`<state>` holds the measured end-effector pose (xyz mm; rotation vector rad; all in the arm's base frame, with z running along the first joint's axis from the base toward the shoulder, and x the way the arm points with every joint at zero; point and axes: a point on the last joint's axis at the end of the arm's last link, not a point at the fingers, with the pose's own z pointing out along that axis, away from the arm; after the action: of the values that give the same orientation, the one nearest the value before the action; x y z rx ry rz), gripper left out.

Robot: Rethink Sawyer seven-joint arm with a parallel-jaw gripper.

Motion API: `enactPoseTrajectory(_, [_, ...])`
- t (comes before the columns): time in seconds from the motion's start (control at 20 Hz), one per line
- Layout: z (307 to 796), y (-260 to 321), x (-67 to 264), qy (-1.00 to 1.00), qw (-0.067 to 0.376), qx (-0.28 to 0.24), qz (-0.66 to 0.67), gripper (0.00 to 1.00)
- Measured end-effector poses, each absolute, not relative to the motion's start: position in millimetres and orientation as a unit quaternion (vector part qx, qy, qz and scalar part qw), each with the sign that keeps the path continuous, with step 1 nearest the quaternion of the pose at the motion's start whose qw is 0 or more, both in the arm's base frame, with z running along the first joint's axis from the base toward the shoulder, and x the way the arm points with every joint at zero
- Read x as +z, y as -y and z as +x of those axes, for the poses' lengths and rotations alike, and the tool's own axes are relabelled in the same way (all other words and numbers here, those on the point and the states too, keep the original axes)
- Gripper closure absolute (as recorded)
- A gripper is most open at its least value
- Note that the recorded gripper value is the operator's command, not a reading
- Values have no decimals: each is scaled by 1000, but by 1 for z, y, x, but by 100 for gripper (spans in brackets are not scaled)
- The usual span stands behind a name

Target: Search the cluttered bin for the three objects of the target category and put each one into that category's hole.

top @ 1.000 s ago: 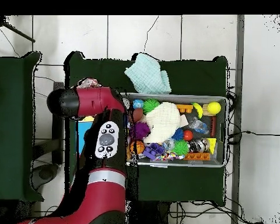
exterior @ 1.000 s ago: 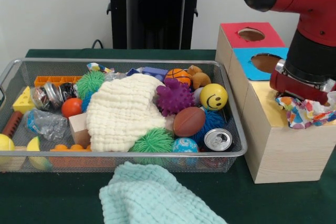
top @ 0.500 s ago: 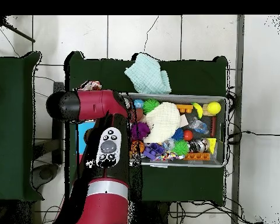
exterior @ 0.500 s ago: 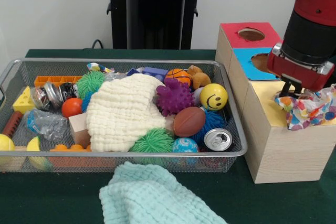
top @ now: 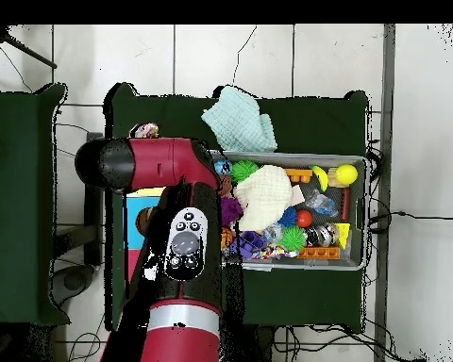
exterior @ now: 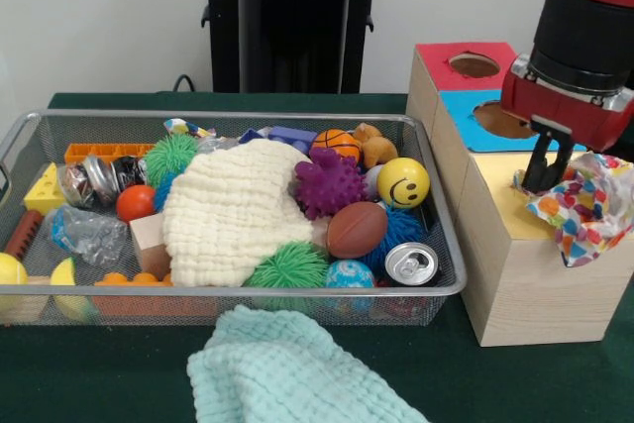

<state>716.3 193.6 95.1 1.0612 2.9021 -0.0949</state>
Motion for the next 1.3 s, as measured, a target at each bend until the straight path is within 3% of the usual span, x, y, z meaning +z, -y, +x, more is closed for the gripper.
enactPoseTrajectory(1.3, [718, -217, 131, -943, -19, -49, 330, 100])
